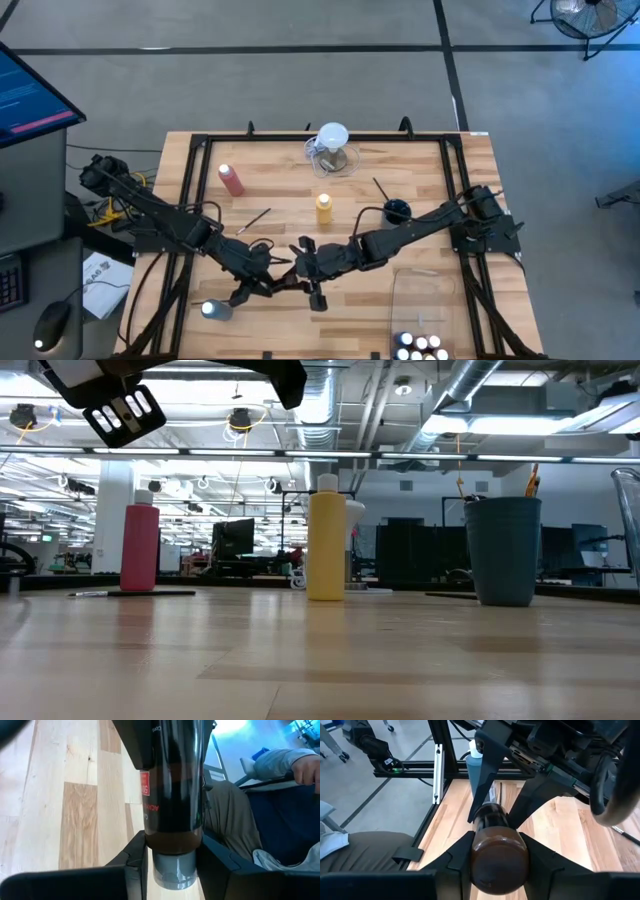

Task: Pick & Place Paint Supplies
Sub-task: Put the small brown paint bottle into the transparent bin

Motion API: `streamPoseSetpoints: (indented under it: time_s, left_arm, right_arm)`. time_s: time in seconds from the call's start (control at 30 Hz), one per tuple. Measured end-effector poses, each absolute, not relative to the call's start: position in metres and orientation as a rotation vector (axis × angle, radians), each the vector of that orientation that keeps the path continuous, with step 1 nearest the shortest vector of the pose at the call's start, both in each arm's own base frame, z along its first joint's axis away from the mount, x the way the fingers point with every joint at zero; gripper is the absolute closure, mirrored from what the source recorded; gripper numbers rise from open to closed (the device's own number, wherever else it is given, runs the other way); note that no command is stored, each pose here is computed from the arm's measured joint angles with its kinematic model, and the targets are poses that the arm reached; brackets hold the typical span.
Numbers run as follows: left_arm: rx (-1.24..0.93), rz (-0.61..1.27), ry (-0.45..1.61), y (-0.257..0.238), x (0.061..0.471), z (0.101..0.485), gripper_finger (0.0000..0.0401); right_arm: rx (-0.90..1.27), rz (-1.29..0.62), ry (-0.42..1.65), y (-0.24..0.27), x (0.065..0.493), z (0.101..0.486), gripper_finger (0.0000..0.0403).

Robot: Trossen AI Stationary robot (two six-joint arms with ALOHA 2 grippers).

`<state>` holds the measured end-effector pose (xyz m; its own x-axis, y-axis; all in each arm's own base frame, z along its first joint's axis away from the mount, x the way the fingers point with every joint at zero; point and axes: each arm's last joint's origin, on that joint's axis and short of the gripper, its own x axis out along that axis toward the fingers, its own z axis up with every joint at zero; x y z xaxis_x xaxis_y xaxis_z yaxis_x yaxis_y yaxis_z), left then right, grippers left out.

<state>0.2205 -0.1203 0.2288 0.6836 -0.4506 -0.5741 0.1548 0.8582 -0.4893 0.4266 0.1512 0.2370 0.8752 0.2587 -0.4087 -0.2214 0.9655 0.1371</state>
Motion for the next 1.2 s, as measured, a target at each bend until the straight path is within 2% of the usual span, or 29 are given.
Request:
streamPoseSetpoints:
  time_s: [0.1, 0.27, 0.4, 0.53, 0.7, 0.97, 1.07, 1.2]
  left_arm:
    - [-0.428, -0.361, 0.702, -0.121, 0.219, 0.234, 0.0258]
    - [-0.4, -0.373, 0.451, -0.116, 0.21, 0.269, 0.0155]
    - [-0.302, -0.324, 0.219, -0.11, 0.191, 0.3, 0.0113]
    - [-0.186, -0.229, 0.069, -0.104, 0.17, 0.32, 0.0107]
    - [-0.135, -0.192, 0.002, -0.102, 0.158, 0.329, 0.0117]
    - [-0.113, -0.16, -0.006, -0.106, 0.166, 0.3, 0.0131]
    - [-0.092, -0.139, -0.126, -0.109, 0.171, 0.289, 0.0133]
    - [-0.036, -0.063, -0.38, -0.114, 0.185, 0.27, 0.0133]
  right_arm:
    - [0.097, 0.251, 0.431, 0.151, 0.427, 0.238, 0.0287]
    - [0.118, 0.253, 0.418, 0.153, 0.426, 0.24, 0.0288]
    - [0.133, 0.273, 0.318, 0.158, 0.427, 0.25, 0.0288]
    - [0.136, 0.305, 0.202, 0.166, 0.425, 0.258, 0.0288]
    - [0.145, 0.326, 0.06, 0.164, 0.408, 0.263, 0.0288]
    - [0.281, 0.341, -0.4, 0.136, 0.339, 0.263, 0.0288]
    - [0.343, 0.31, -0.571, 0.129, 0.315, 0.256, 0.0288]
    - [0.343, 0.232, -0.542, 0.128, 0.31, 0.252, 0.0289]
